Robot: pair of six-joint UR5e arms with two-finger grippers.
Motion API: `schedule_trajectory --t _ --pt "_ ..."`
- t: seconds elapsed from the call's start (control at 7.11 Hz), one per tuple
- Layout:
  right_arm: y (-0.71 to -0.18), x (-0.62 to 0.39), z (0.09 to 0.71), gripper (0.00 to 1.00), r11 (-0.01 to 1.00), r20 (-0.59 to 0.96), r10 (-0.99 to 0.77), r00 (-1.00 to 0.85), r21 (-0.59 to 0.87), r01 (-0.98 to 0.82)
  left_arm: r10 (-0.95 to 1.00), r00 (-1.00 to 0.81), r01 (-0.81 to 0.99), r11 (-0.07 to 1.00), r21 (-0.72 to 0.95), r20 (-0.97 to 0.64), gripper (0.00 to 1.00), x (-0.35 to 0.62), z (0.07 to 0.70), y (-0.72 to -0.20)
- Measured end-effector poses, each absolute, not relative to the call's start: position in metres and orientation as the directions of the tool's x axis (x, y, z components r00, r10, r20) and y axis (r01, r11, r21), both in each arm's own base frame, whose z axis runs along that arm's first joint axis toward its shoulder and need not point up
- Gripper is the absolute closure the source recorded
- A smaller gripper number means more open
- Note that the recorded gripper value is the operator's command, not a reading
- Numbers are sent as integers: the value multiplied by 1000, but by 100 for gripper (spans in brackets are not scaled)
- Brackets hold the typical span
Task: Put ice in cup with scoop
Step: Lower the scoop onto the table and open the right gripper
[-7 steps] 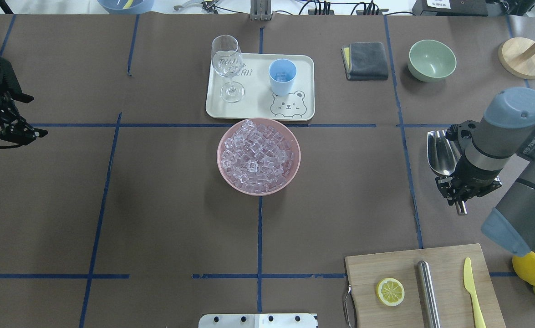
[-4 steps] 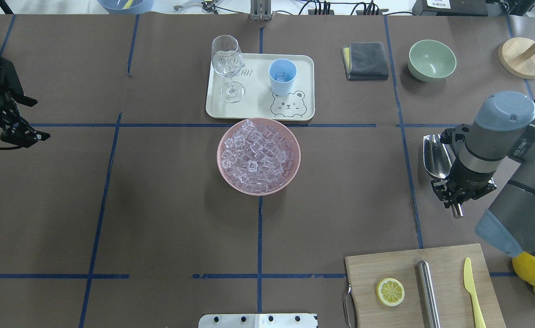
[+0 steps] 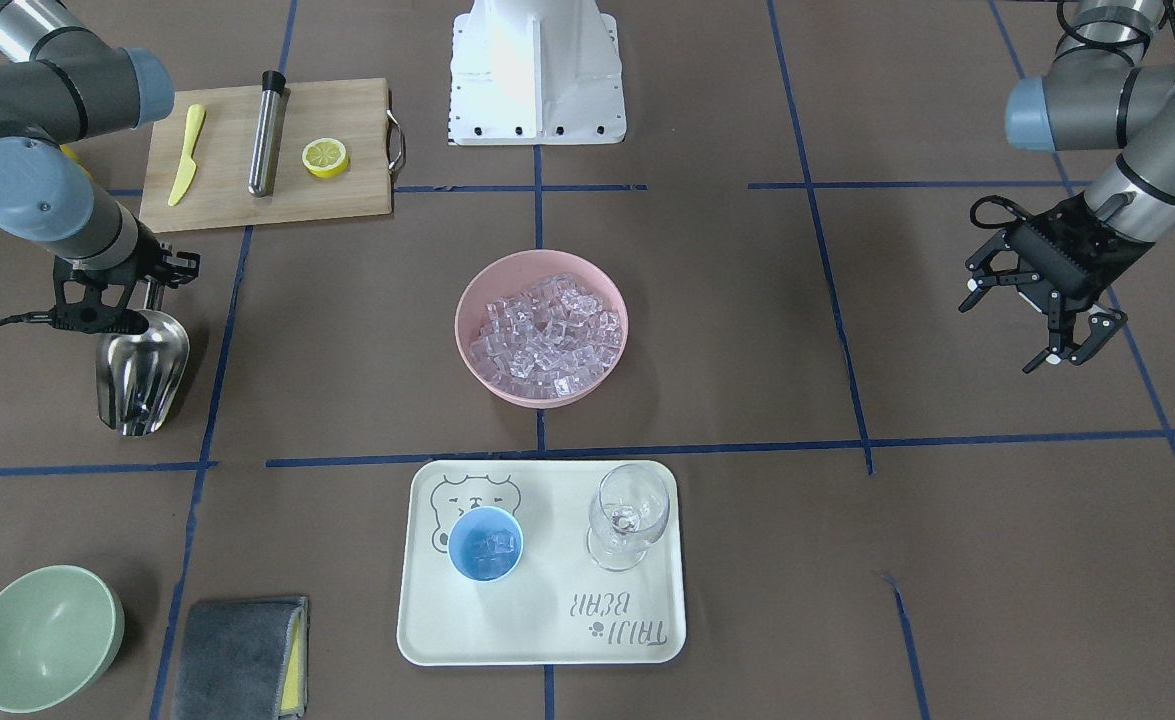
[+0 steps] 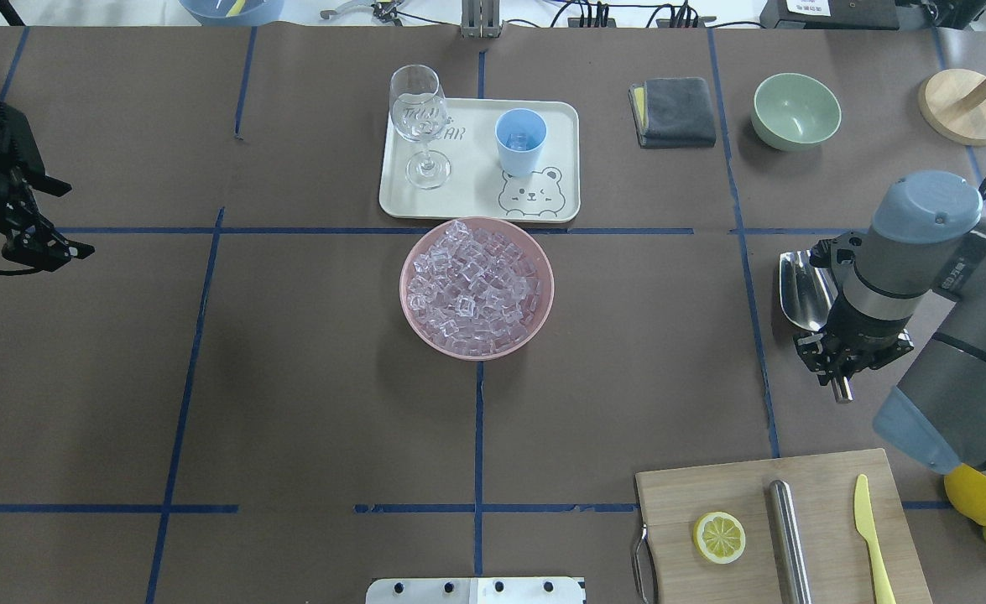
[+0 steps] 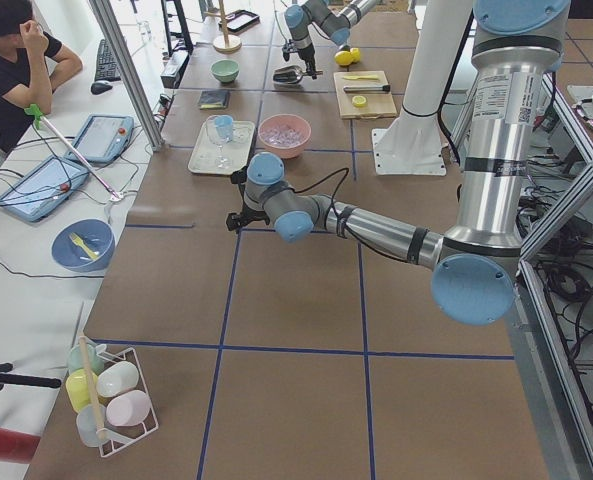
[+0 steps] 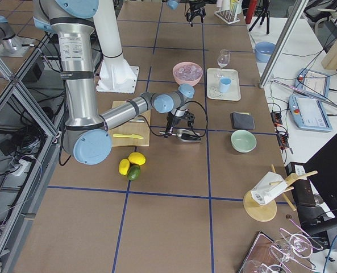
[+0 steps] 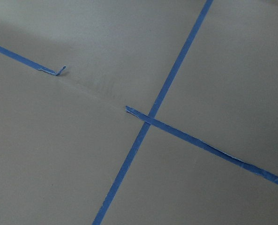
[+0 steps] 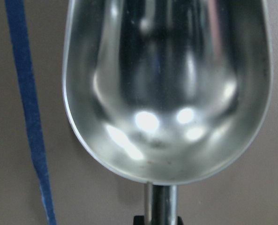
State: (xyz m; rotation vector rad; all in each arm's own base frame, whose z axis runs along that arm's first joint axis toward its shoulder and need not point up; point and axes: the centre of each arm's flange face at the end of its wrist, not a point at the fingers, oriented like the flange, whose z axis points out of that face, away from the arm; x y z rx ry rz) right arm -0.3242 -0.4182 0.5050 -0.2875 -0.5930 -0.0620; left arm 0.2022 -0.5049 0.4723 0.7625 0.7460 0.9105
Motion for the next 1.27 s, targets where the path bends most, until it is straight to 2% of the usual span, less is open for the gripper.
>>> schedule_trajectory --t 0.14,0.28,0.42,0.56,0.7,1.27 --pt "-418 -325 504 64 957 564 26 826 -253 143 881 413 -399 403 823 -231 0 202 472 -505" --pt "-417 -326 503 60 954 572 29 820 -261 149 881 412 -399 403 823 -232 0 202 472 -505" --pt "-416 -326 502 50 952 578 30 816 -266 153 881 412 -399 404 823 -233 0 202 473 -505" --pt "-416 -327 502 49 951 580 31 814 -268 155 880 413 -399 405 822 -233 0 202 473 -505" --pt "-417 -327 501 0 951 582 31 813 -268 156 880 413 -401 408 820 -235 0 202 473 -505" --pt "-430 -303 471 0 965 628 43 777 -226 130 847 462 -399 465 790 -265 0 174 489 -510"
